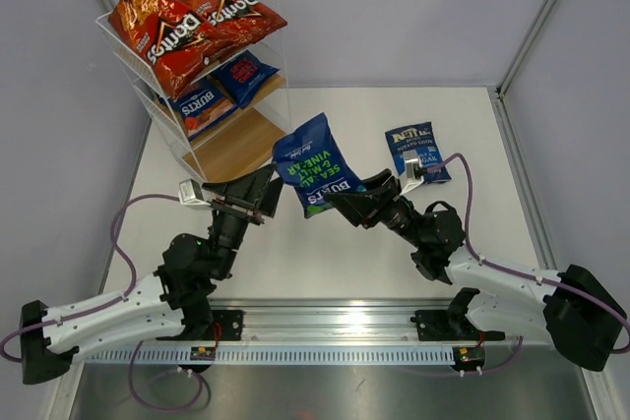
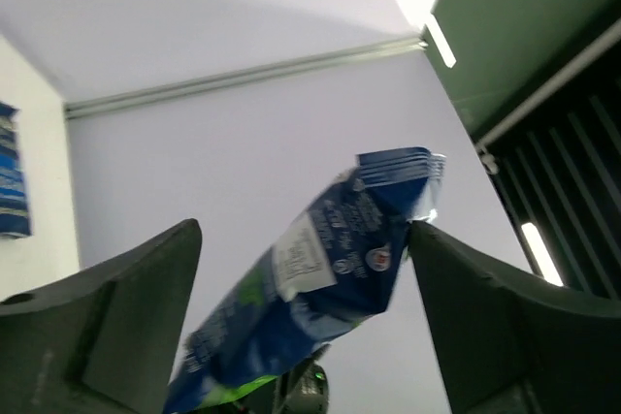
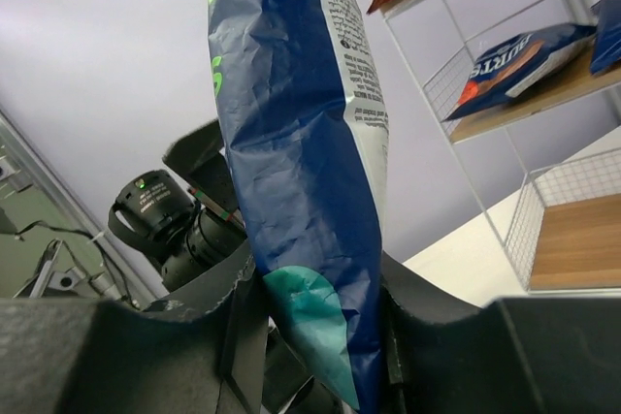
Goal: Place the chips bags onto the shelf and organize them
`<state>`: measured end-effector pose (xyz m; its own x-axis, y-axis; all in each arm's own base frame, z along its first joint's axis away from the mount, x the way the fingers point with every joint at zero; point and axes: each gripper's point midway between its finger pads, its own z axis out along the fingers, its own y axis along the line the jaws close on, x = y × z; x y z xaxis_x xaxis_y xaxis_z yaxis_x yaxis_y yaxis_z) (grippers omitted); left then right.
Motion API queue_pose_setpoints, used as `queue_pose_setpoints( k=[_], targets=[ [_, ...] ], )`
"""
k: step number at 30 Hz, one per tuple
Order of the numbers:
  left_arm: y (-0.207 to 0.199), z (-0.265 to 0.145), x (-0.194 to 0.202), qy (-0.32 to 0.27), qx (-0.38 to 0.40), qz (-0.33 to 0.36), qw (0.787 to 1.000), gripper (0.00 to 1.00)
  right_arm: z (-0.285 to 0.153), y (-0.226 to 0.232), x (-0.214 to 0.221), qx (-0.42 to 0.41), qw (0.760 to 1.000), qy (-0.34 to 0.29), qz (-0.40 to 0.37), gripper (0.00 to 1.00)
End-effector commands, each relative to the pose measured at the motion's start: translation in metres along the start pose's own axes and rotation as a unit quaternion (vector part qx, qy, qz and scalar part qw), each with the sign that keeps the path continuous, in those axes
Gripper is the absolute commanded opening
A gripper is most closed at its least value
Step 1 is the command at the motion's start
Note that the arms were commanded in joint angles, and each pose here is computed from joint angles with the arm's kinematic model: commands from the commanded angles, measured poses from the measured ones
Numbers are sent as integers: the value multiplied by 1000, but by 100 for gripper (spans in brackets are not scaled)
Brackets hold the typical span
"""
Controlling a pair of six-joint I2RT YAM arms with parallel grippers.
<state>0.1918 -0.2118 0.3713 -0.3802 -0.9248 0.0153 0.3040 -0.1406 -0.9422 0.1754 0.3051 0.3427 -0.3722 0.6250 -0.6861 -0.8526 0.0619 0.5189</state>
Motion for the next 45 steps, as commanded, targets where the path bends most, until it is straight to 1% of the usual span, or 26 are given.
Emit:
queue_pose_setpoints(
  k=[1,2,3,6,8,9,11,13,17,19,20,22,23,25,29,32,33,34,35,36,37,39,40,41,43,45],
  targets=[
    [18,-1,-31,-68,-63,84,992,94,6,8,-32,11,998,-53,-30,26],
    [26,-3,-35,-73,-80,107,988,98,6,4,-30,20,998,-49,-31,25],
    [23,-4,-42,-85,-81,115,986,99,6,0,-31,31,998,-51,-31,25],
    [15,-6,-54,-89,-106,190,972,99,8,-15,-26,76,996,-29,-35,25],
    [27,-9,-57,-67,-149,293,942,99,9,-31,-18,117,993,1,-33,25],
    [7,-6,-62,-69,-150,305,938,99,9,-35,-14,126,991,11,-38,25],
    [22,-11,-64,-41,-193,382,903,99,4,-46,-7,146,988,27,-38,25],
    [18,-13,-64,-19,-192,420,887,99,-1,-54,-2,157,986,33,-36,25],
    [24,-28,-66,33,-198,472,858,99,-4,-80,11,187,981,54,-9,25],
    [16,-31,-65,61,-191,498,843,99,-4,-103,25,207,976,75,3,25],
    [24,-37,-65,83,-212,522,822,99,3,-105,26,203,976,79,13,25],
    [17,-39,-67,104,-224,538,806,99,7,-127,40,217,971,98,28,25],
    [31,-47,-67,134,-250,560,778,99,16,-127,38,209,972,99,38,25],
    [32,-58,-72,163,-271,578,753,99,20,-144,48,215,970,105,49,25],
    [43,-75,-80,200,-300,608,708,99,40,-169,54,222,965,115,80,25],
    [51,-81,-93,191,-301,635,685,99,53,-194,63,224,959,113,135,24],
    [52,-83,-96,186,-293,639,686,99,56,-201,66,227,956,110,149,25],
    [45,-82,-99,173,-269,640,699,99,54,-216,79,240,950,117,165,25],
    [44,-83,-102,165,-259,639,705,99,66,-217,76,231,950,111,177,25],
    [52,-86,-103,164,-255,642,704,99,70,-223,79,234,948,113,183,25],
    [43,-87,-107,146,-235,634,722,99,68,-236,92,247,941,121,196,25],
    [40,-89,-113,126,-226,626,735,99,86,-242,93,237,941,125,208,25],
    [39,-89,-115,118,-220,622,742,99,83,-257,107,250,933,133,220,24],
    [35,-92,-119,108,-212,617,750,99,95,-258,103,239,936,126,225,24],
    [34,-95,-122,101,-207,612,756,99,97,-273,119,243,931,133,238,23],
    [35,-97,-123,101,-204,611,758,99,113,-279,117,234,935,126,233,23]
  ],
)
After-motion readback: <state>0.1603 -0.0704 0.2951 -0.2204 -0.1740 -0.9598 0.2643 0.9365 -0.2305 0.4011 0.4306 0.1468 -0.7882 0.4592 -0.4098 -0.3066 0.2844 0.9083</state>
